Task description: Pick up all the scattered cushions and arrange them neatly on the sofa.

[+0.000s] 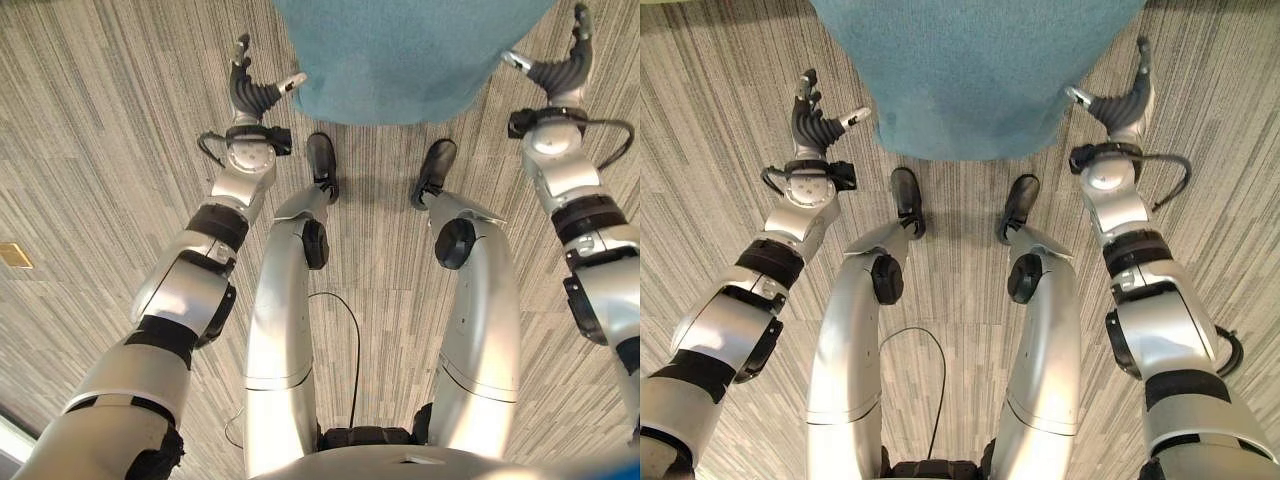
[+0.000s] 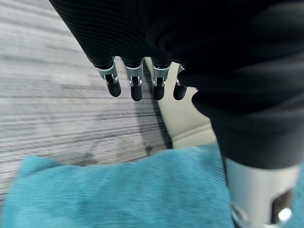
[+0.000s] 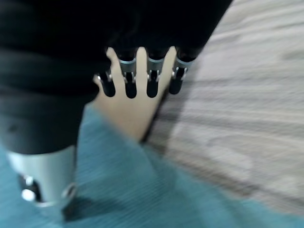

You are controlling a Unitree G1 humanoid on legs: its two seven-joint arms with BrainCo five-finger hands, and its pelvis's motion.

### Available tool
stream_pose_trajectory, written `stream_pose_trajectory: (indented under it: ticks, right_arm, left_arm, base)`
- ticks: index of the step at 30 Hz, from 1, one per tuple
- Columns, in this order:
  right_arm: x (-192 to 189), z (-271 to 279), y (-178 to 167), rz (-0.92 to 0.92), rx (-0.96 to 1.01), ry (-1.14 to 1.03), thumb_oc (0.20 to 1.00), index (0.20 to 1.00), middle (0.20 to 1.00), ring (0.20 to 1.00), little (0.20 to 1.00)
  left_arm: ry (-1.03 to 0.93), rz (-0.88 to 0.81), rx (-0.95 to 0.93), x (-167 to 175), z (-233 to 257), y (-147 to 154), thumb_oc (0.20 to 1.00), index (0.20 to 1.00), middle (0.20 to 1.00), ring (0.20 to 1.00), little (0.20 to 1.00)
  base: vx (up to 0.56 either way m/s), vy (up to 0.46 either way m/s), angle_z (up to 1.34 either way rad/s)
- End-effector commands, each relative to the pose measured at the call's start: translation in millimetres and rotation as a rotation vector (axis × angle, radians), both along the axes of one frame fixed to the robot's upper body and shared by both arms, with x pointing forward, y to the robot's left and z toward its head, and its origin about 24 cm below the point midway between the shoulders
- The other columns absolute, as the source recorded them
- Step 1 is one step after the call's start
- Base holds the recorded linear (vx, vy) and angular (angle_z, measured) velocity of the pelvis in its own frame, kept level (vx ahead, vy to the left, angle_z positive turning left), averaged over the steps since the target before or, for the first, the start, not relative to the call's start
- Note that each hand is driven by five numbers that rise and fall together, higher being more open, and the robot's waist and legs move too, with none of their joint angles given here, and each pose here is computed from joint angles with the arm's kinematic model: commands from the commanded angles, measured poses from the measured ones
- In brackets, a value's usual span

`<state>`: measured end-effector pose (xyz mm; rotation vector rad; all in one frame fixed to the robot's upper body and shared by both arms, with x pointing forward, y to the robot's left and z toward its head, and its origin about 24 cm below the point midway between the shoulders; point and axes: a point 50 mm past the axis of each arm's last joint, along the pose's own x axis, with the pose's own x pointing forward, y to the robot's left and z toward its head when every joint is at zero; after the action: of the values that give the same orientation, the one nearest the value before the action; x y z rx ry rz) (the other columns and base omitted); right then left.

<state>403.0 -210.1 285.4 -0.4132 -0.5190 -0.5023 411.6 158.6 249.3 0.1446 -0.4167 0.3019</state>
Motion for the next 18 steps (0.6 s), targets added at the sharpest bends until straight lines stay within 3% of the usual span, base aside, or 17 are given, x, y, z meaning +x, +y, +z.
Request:
stream_pose_trajectory:
  ticks: [1,11,12,13,14,18]
  right_arm:
    - [2.7,-25.1,26.3,0.082,-0.033,0.036,1.0,1.0,1.0,1.0,1.0]
    - [-4.9,29.2,121.0,0.31,-0.14,-0.104,1.0,1.0,1.0,1.0,1.0]
    - [-13.0,45.0,134.0,0.356,-0.153,-0.166,0.2,0.2,0.2,0.2,0.2]
    - [-13.1,45.1,134.0,0.356,-0.152,-0.167,0.2,0.2,0.2,0.2,0.2]
    - [-22.6,61.2,138.6,0.382,-0.133,-0.243,0.2,0.2,0.2,0.2,0.2]
    - [-33.7,75.7,134.6,0.379,-0.13,-0.333,0.2,0.2,0.2,0.2,0.2]
  left_arm:
    - [0.028,0.046,-0.062,-1.2,-21.1,6.4,1.0,1.0,1.0,1.0,1.0]
    - [-0.074,-0.196,-0.091,-3.5,36.2,-77.3,1.0,1.0,1.0,1.0,1.0]
    - [-0.124,-0.253,-0.068,-9.6,51.7,-90.5,0.799,0.799,0.799,0.799,0.799]
    - [-0.124,-0.252,-0.067,-9.6,51.7,-90.4,0.598,0.598,0.598,0.598,0.598]
    - [-0.179,-0.295,-0.103,-17.0,63.2,-98.6,0.2,0.2,0.2,0.2,0.2]
    - [-0.236,-0.304,-0.14,-24.1,71.0,-96.5,0.2,0.2,0.2,0.2,0.2]
  base:
    - [0.04,0.007,-0.04]
    - [0.01,-0.001,-0.02]
    - [0.0,0.0,0.0]
    - [0.01,-0.026,-0.03]
    - [0.0,-0.04,-0.02]
    - [0.0,-0.018,-0.01]
